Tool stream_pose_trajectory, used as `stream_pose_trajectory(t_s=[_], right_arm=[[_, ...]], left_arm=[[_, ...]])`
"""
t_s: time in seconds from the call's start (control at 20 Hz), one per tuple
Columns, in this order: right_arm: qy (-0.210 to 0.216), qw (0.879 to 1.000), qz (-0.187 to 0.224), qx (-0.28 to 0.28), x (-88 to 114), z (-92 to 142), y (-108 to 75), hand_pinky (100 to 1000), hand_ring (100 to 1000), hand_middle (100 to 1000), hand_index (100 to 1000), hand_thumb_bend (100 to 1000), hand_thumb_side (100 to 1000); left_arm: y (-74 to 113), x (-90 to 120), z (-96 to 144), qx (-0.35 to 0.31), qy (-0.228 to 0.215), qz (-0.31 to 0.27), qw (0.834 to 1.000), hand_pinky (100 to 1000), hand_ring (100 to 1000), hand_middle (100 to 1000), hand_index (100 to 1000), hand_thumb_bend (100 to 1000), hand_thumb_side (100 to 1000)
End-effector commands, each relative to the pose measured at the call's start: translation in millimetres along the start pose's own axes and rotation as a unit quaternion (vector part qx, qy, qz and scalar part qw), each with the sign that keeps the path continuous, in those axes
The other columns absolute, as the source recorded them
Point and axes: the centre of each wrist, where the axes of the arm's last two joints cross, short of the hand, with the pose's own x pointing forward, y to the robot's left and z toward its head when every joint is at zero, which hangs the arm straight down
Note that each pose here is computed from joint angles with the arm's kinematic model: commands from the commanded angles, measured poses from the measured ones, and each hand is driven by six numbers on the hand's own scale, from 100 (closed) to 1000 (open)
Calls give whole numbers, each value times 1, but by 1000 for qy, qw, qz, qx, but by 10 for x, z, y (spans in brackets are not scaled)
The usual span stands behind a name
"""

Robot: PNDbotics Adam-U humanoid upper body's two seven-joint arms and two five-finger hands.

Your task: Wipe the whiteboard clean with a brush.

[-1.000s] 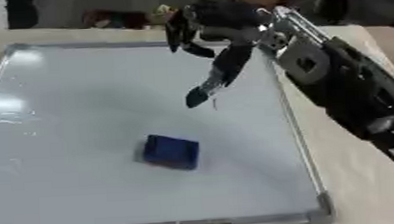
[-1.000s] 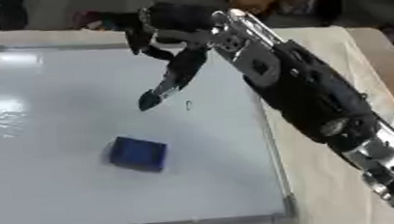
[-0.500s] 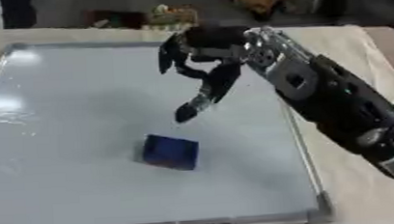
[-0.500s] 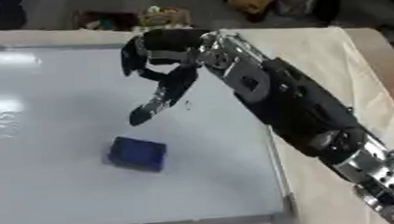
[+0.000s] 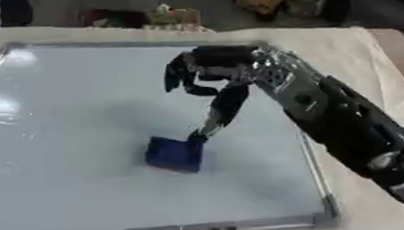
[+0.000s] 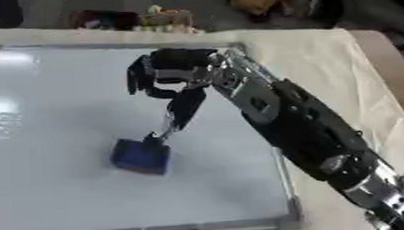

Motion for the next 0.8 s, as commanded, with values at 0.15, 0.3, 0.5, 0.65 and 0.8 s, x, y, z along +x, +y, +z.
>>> stream_pose_trajectory(t_s=[0.15, 0.3, 0.5, 0.65, 0.8], right_arm=[[-1, 1000, 21, -14, 73, 14, -35, 717, 714, 658, 118, 831, 605], [4, 1000, 25, -17, 96, -5, 67, 712, 710, 651, 117, 831, 613], [16, 999, 36, -26, 111, -37, 194, 690, 688, 619, 116, 825, 645], [22, 998, 51, -37, 129, -78, 279, 677, 672, 597, 116, 822, 657], [29, 996, 69, -51, 138, -121, 342, 661, 646, 567, 115, 815, 667]], left_arm=[[35, 59, -41, -9, -8, -12, 1000, 372, 433, 427, 501, 100, 913], [34, 58, -39, -9, -7, -13, 1000, 372, 433, 427, 500, 100, 913], [34, 57, -38, -10, -7, -13, 1000, 371, 433, 427, 499, 100, 914], [30, 52, -35, -9, -4, -11, 1000, 371, 433, 427, 499, 100, 918], [30, 53, -37, -9, -4, -10, 1000, 371, 433, 427, 499, 100, 918]])
